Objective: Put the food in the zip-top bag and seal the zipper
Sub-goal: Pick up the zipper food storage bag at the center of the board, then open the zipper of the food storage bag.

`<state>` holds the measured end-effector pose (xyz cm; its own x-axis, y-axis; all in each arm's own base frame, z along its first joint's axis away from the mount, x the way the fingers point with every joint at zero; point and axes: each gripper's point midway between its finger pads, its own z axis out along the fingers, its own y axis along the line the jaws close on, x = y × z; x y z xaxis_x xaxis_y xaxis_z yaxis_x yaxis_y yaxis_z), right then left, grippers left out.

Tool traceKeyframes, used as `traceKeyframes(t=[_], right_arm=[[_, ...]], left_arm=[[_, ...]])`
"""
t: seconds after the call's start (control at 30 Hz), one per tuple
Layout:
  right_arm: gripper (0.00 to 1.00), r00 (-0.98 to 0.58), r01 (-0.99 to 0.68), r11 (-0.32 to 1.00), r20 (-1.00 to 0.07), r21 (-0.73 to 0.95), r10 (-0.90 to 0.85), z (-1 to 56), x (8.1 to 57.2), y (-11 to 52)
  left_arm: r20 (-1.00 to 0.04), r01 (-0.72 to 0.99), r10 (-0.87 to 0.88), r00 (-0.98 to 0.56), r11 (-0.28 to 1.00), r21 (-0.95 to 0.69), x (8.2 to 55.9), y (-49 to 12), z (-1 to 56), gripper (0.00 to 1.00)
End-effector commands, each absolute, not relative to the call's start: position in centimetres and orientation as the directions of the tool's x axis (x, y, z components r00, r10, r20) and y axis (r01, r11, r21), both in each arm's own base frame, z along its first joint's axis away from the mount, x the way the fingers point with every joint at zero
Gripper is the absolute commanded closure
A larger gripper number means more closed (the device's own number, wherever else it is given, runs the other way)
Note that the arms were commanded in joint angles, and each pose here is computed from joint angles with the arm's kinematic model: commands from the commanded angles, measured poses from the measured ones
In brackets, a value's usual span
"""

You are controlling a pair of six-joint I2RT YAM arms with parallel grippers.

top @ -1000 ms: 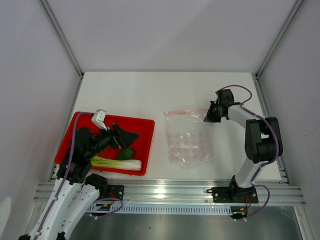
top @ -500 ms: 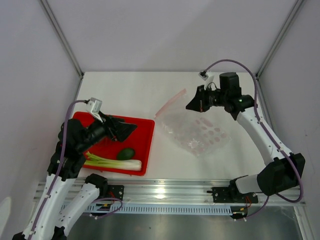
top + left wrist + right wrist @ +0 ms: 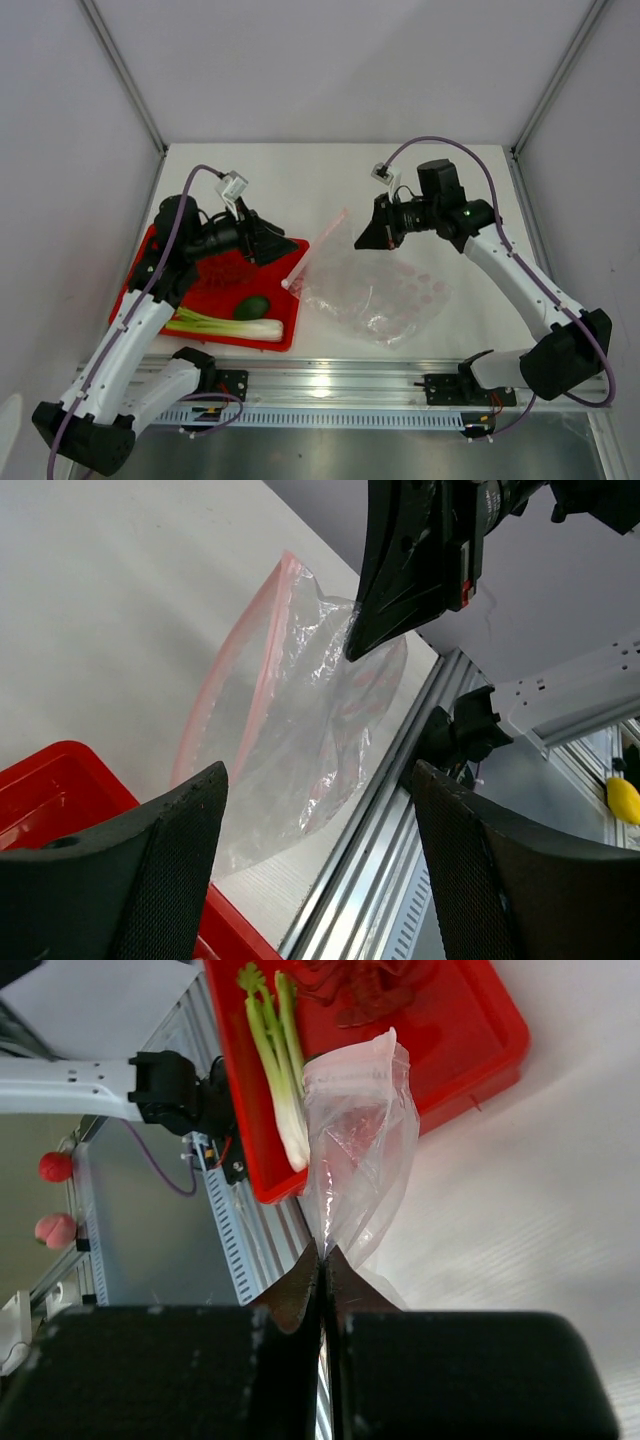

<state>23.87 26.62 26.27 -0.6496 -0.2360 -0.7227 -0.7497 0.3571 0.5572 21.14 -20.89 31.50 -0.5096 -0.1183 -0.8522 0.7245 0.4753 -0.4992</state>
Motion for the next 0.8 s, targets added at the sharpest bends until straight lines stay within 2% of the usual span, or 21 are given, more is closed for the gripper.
traceKeyframes(t=[0.0,0.3,0.63,0.77], right_arm=[[1.0,-0.588,-0.804,0.263,-0.777,0.533,-0.226,29.1,21.7,26.9],[1.0,-0.578,-0.815,0.214,-0.779,0.538,-0.243,29.3,20.4,27.3],[1.0,-0.578,-0.816,0.193,-0.781,0.545,-0.237,29.3,20.3,28.0],[1.0,-0.57,-0.821,0.176,-0.784,0.543,-0.244,29.7,19.6,28.2]], left_arm=[[-0.881,0.81,-0.082,-0.467,0.359,-0.463,20.1,-22.4,32.4,0.24],[-0.855,0.784,-0.017,-0.519,0.39,-0.484,21.4,-23.6,29.6,0.27],[-0.832,0.805,0.051,-0.552,0.294,-0.515,18.6,-26.6,27.7,0.35],[-0.799,0.769,0.066,-0.597,0.332,-0.547,19.3,-26.9,26.6,0.43]])
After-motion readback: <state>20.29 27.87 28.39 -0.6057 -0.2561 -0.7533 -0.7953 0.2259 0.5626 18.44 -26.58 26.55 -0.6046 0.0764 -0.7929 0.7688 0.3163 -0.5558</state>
